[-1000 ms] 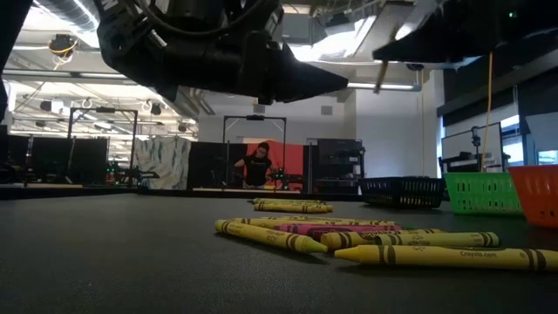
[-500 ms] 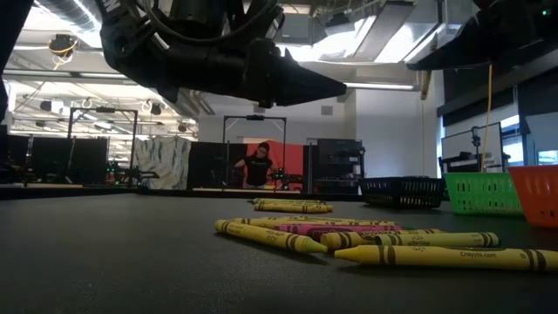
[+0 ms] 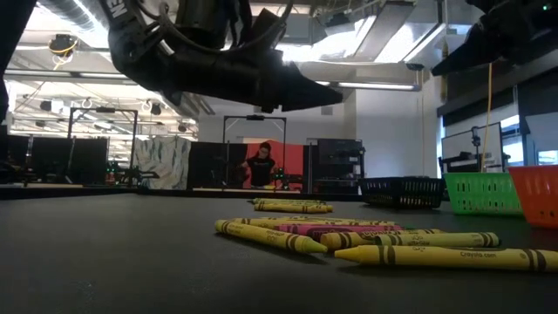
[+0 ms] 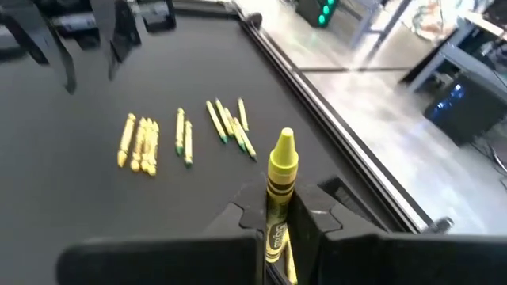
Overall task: Sort crayons
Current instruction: Put the yellow crayon into the black basket
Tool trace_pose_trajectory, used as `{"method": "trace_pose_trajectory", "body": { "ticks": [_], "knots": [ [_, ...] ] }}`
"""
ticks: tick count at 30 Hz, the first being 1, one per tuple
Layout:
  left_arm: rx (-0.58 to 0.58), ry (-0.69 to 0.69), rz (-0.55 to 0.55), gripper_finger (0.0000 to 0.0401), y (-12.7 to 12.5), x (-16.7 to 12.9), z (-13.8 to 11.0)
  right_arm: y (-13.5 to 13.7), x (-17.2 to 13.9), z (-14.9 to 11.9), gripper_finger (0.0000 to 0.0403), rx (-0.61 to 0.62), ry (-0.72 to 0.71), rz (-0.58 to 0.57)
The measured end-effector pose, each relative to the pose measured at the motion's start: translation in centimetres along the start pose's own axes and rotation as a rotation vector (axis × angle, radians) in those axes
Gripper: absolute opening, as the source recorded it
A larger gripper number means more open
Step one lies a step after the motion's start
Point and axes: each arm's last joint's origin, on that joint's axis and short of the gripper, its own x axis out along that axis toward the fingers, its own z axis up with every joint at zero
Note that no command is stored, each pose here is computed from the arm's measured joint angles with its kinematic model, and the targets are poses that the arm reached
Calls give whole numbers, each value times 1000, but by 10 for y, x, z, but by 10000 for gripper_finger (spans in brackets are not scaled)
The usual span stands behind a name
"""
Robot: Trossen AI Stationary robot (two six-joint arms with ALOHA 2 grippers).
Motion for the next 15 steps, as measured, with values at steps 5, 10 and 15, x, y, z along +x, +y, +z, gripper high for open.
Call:
{"method": "trace_pose_trajectory", "body": {
  "ticks": [5, 10, 15],
  "knots": [
    [-4, 3, 13, 131, 5, 0, -1, -5, 2, -2, 16, 2, 47, -6],
    [-5, 6, 23, 131, 8, 1, -2, -9, 5, -4, 22, 32, 77, -8],
    [-5, 7, 27, 131, 10, 1, -2, -14, 9, -6, 17, 50, 110, -28]
  ]
}}
